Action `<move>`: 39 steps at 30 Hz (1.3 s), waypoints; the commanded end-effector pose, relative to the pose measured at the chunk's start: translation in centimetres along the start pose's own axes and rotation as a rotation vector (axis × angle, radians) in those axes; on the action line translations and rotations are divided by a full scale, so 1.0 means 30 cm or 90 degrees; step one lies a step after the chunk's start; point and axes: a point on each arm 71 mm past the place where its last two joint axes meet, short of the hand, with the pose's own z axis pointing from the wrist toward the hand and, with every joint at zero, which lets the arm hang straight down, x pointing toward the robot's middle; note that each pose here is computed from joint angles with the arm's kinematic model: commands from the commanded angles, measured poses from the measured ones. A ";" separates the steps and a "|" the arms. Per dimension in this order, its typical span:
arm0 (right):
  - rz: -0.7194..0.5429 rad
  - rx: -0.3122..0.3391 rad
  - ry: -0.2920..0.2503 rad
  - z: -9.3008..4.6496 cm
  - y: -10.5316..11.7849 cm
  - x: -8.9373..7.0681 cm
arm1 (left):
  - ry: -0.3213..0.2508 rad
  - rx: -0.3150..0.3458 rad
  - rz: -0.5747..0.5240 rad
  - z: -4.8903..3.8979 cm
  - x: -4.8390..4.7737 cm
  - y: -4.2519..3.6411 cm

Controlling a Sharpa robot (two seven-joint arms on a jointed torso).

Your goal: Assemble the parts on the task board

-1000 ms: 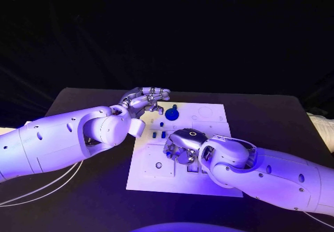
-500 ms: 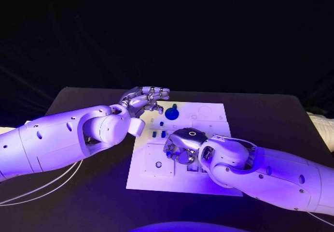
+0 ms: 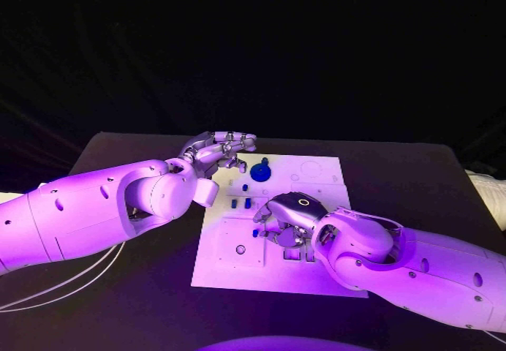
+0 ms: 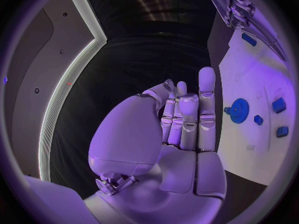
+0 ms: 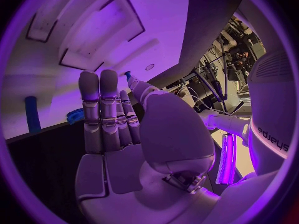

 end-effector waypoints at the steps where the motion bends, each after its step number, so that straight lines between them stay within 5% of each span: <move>1: 0.012 -0.001 -0.046 -0.021 -0.005 -0.041 | 0.014 0.002 -0.001 0.000 0.005 -0.002; 16: 0.017 0.102 -0.044 -0.121 -0.187 -0.225 | 0.024 0.001 -0.002 0.003 0.012 0.001; 25: -0.054 0.139 0.009 -0.141 -0.252 -0.217 | 0.021 0.001 0.000 0.005 0.011 0.005; 39: -0.070 0.141 0.034 -0.124 -0.261 -0.192 | 0.023 0.001 0.000 0.006 0.014 0.008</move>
